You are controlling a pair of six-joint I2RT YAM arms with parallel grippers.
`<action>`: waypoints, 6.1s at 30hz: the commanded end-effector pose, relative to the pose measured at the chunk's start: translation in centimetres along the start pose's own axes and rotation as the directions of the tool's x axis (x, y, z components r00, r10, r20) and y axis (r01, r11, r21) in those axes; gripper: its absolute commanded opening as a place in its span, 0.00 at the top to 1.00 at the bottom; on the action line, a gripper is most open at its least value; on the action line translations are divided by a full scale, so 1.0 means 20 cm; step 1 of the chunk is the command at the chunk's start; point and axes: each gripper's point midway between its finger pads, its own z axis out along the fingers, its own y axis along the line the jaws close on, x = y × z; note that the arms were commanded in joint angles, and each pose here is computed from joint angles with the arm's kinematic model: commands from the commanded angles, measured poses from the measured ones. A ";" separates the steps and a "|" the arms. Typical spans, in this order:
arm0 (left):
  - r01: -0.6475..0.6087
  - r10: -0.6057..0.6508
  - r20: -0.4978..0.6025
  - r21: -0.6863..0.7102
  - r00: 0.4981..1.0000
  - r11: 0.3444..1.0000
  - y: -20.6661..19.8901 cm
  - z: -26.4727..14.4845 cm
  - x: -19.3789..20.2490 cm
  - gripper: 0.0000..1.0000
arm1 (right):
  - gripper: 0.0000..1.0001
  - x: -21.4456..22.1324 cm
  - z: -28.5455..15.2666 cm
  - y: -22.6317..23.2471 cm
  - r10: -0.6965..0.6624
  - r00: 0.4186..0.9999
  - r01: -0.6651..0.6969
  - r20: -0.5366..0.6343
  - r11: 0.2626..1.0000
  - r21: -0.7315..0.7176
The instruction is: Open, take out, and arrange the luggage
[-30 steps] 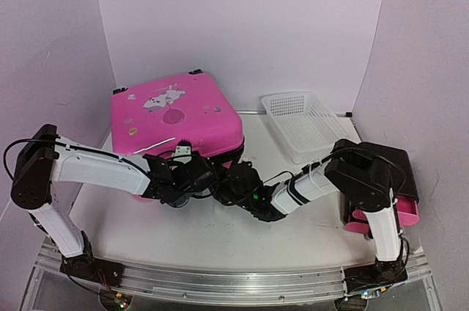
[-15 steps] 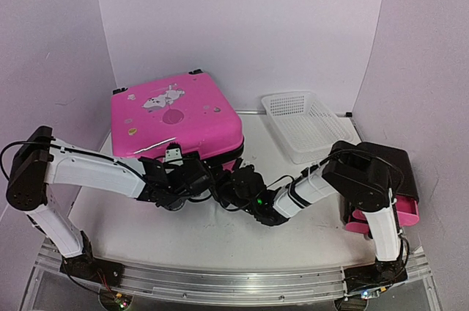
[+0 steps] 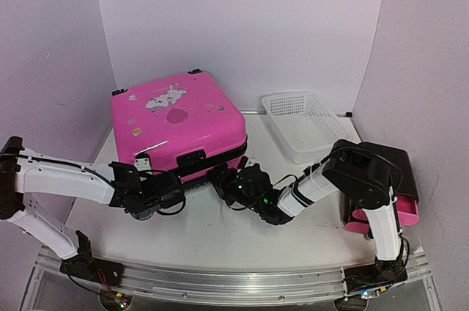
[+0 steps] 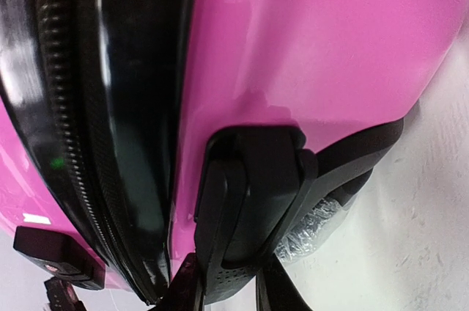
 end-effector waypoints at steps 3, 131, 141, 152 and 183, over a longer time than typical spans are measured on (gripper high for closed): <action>-0.152 0.145 -0.060 -0.122 0.988 0.981 0.29 -0.05 0.03 0.92 | 1.00 -0.51 -0.07 0.01 -0.069 0.954 0.062 0.290 0.998 0.032; -0.175 0.242 -0.007 0.670 0.970 0.721 -0.46 -0.65 -0.29 0.15 | 0.97 -0.62 -0.08 0.08 -0.410 0.911 0.412 -0.050 0.893 0.181; -0.208 0.203 0.077 0.605 0.976 0.769 -0.14 -0.48 -0.98 0.12 | 0.95 -0.79 -0.04 -0.05 -0.528 0.815 0.578 -0.240 0.769 0.273; -0.038 0.062 -0.021 0.575 0.998 0.817 0.07 0.00 -1.40 0.14 | 0.45 -0.87 -0.20 0.04 -0.616 0.565 0.821 -0.549 0.486 0.300; 0.007 0.007 -0.036 0.368 0.999 0.930 0.31 0.41 -1.64 0.12 | 0.29 0.17 -0.19 0.27 -0.924 -0.007 0.992 -0.383 -0.056 0.116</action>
